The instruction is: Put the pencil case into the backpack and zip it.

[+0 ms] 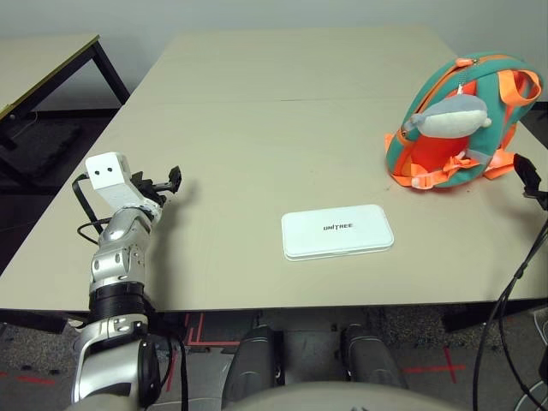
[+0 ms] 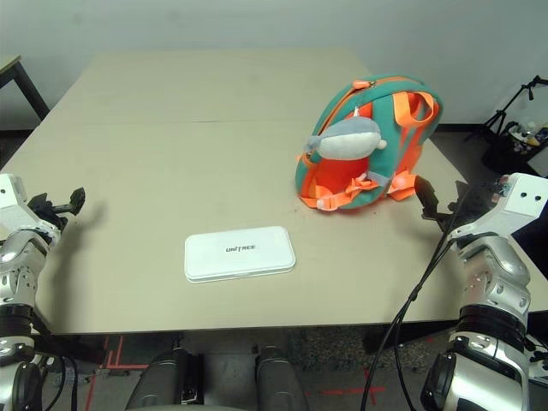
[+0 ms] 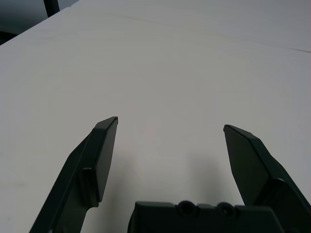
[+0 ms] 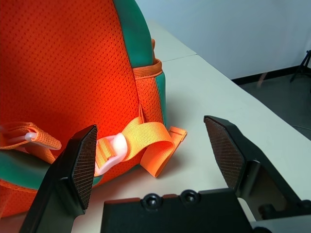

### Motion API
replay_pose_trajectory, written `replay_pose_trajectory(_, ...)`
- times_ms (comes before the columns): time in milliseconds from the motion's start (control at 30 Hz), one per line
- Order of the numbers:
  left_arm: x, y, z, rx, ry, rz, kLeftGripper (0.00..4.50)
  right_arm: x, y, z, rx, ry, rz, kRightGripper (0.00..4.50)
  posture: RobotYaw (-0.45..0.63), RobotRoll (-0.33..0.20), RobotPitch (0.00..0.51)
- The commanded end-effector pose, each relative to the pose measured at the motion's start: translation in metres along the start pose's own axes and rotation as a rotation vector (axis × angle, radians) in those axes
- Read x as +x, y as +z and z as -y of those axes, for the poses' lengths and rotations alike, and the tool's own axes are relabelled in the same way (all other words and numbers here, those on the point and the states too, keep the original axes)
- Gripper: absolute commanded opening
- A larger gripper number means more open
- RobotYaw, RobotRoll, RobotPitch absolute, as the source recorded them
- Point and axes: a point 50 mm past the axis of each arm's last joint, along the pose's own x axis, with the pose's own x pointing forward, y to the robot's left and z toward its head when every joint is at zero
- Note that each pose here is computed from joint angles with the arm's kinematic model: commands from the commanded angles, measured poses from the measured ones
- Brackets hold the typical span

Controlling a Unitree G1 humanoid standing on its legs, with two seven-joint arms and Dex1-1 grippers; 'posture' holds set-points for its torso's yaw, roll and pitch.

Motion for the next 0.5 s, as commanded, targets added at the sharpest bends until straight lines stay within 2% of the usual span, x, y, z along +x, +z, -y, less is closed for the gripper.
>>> replay_pose_trajectory(33,0.002,-0.002,0.001,-0.006,0.003,-0.001,4.48,0.001,0.003,0.000,-0.015,0.008,0.000,4.50,-0.04,0.000,0.049)
replay_pose_trajectory(100,0.006,-0.002,0.005,-0.006,-0.013,-0.003,4.48,0.000,0.005,-0.001,-0.020,0.012,0.003,4.50,-0.05,0.000,0.042)
replay_pose_trajectory(233,0.014,0.020,0.011,0.012,-0.085,0.025,4.48,0.004,0.022,-0.004,0.014,0.021,0.001,4.50,-0.06,0.000,0.057)
replay_pose_trajectory(300,0.017,0.034,0.017,-0.012,-0.171,-0.001,4.48,0.002,0.030,-0.009,0.079,0.062,-0.092,4.50,-0.05,0.000,0.058)
replay_pose_trajectory(400,0.015,0.056,0.025,-0.153,-0.299,-0.107,4.48,-0.003,0.045,-0.022,0.145,0.132,-0.250,4.50,-0.03,0.000,0.062)
replay_pose_trajectory(500,0.001,0.076,0.031,-0.289,-0.459,-0.287,4.48,-0.011,0.058,-0.043,0.206,0.216,-0.449,4.50,-0.01,0.000,0.074)
